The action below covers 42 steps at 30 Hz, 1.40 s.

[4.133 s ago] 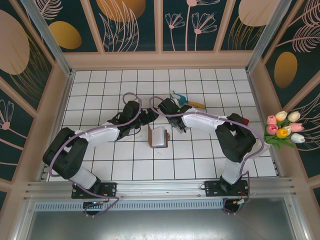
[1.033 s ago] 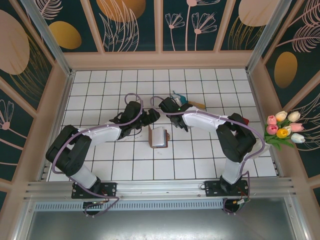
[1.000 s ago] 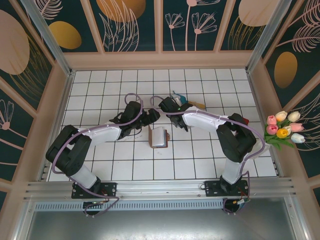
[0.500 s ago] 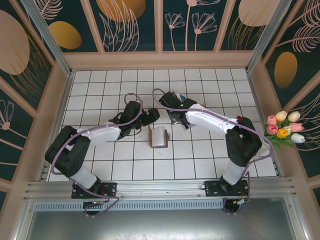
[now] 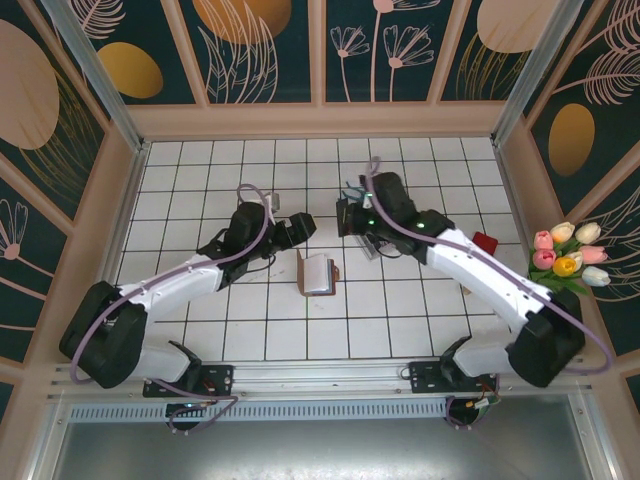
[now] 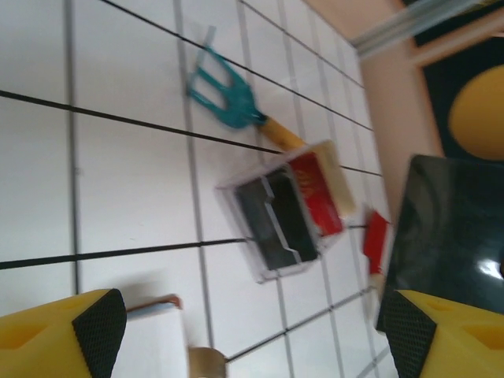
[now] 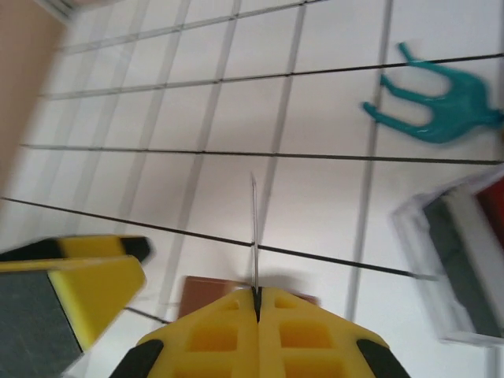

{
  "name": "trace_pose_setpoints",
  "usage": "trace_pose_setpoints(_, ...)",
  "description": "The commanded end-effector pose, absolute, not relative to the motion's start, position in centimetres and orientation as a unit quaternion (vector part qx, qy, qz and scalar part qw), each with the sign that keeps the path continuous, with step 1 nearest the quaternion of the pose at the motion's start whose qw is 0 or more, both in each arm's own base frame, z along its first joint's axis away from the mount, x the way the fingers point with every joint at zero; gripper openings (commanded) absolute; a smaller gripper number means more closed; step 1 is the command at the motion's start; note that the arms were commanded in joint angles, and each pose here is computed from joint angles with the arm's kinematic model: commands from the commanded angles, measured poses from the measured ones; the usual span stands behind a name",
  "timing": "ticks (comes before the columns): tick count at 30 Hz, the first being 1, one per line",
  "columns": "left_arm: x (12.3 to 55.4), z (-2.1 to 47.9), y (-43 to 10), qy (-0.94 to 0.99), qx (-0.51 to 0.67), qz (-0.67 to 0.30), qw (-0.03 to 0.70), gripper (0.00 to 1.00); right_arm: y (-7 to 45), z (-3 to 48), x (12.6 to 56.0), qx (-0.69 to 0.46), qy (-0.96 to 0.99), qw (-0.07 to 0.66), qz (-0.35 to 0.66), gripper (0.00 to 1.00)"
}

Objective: Put the credit cards into the card holder
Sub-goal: Pick up the credit card from the storage box.

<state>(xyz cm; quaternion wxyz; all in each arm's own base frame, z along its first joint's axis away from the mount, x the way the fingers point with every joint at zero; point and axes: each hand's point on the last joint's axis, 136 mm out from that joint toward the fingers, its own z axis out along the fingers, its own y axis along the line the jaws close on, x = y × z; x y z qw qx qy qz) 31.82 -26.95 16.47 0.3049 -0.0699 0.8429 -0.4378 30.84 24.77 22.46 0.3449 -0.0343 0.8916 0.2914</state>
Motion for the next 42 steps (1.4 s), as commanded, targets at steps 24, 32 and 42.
trace_pose_setpoints(24,29.8,28.1,-31.1,0.679,0.038,-0.68,0.275,0.01,26.3,28.7,28.5,-0.073,0.756,0.276,0.589,0.07)
trace_pose_setpoints(32,29.5,28.1,-31.4,0.677,0.047,-0.686,0.262,0.0,27.0,28.9,27.8,-0.106,0.744,0.258,0.608,0.17)
trace_pose_setpoints(42,30.5,24.6,-30.5,0.734,0.01,-0.627,0.26,0.51,25.4,26.3,29.3,-0.071,0.799,0.289,0.523,0.04)
